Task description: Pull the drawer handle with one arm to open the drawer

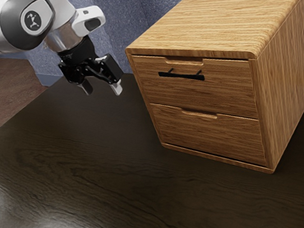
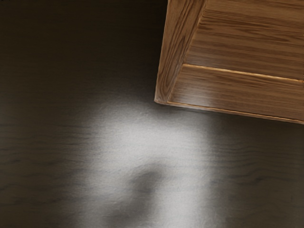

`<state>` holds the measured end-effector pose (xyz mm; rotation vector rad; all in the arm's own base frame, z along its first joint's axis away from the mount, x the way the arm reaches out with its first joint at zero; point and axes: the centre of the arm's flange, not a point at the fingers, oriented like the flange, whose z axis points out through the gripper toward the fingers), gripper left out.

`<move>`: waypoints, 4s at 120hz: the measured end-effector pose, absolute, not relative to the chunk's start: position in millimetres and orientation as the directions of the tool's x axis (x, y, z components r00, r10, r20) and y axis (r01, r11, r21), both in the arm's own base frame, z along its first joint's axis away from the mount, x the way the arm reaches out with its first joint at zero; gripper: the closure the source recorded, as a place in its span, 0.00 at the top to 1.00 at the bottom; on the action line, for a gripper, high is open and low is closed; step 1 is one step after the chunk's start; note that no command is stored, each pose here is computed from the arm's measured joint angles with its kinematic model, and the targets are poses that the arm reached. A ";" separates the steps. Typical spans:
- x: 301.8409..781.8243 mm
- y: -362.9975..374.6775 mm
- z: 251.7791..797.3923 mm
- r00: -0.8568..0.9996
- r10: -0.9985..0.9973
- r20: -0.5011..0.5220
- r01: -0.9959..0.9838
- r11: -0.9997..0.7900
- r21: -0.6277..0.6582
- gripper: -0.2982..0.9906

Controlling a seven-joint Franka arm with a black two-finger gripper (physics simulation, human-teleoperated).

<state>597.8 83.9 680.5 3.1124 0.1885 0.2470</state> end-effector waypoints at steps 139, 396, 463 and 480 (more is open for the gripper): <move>565.0 -21.9 730.6 0.343 -0.930 0.132 -0.905 -0.365 -0.218 0.77; 617.8 -57.0 678.1 0.013 -0.989 0.145 -0.930 -0.066 -0.362 0.23; 576.8 -61.8 675.2 0.017 -0.992 0.125 -0.928 -0.063 -0.367 0.22; 569.7 -62.4 674.7 0.019 -0.992 0.122 -0.926 -0.063 -0.371 0.22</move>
